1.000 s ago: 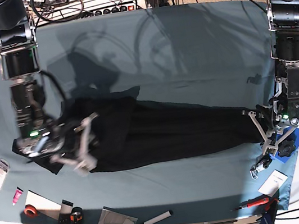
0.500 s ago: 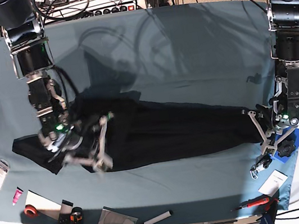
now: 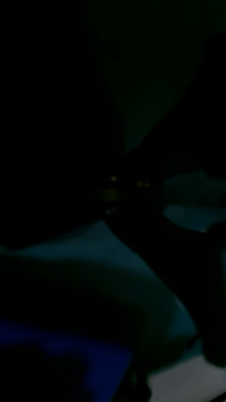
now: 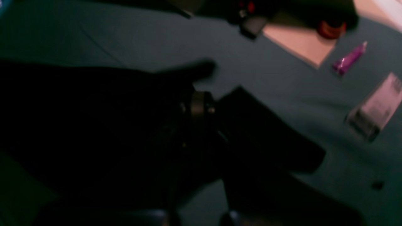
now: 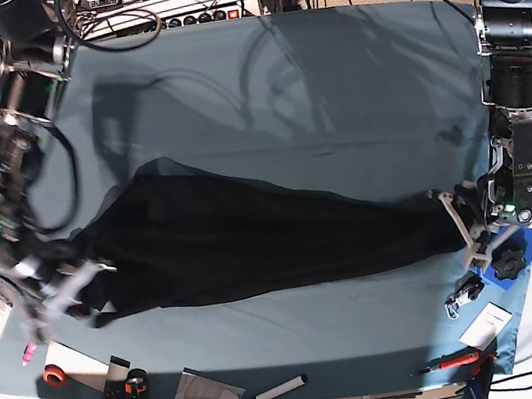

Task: Layout the t-shirt on the table in an organized manner, then fold the t-shirt properly
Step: 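Pull the shirt ends apart with both grippers into a long strip, then lift the shirt end with the left gripper and stretch it taut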

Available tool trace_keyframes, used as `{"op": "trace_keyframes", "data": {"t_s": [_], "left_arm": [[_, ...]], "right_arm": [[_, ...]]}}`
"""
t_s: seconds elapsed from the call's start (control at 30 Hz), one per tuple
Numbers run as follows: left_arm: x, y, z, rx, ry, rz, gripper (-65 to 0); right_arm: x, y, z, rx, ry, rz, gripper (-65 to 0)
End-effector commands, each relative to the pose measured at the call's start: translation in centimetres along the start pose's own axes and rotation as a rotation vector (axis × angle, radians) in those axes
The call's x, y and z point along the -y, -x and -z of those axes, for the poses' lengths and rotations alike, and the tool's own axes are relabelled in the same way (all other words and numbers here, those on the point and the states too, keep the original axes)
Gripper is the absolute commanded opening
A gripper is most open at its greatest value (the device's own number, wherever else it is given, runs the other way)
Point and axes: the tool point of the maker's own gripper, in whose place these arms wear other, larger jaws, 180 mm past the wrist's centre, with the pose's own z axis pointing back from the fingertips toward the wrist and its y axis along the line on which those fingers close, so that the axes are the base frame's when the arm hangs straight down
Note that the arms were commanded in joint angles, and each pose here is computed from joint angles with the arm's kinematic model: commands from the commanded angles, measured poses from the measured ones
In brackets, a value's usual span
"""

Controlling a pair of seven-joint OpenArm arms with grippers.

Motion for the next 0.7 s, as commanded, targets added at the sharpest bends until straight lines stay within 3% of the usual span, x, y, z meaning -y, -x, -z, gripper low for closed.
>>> {"op": "trace_keyframes", "data": {"t_s": [0.0,0.17,0.33,0.47,0.67], "left_arm": [[-0.8,-1.6,-1.1,0.033,-0.005,-0.008,-65.0],[1.4,0.0,-1.5,-0.040,0.082,0.007,-65.0],[4.2,1.8,-2.6,-0.008,0.137,0.040,-65.0],[5.2,1.9,-5.6,0.140,0.147,-0.027,-65.0],[3.8,2.9,-12.3,0.408,0.069,-0.136,-65.0]], "right_arm": [[0.4,-1.3,-0.8,0.051,-0.007,-0.001,-65.0],[1.5,1.7,-2.7,0.036,-0.052,0.094,-65.0],[3.2,3.3,-5.0,0.062,-0.055,0.160,-65.0],[3.8,3.8,-6.4,0.073,-0.077,0.193,-65.0],[3.6,3.9,-7.0,0.080,-0.104,0.200,-65.0]]}}
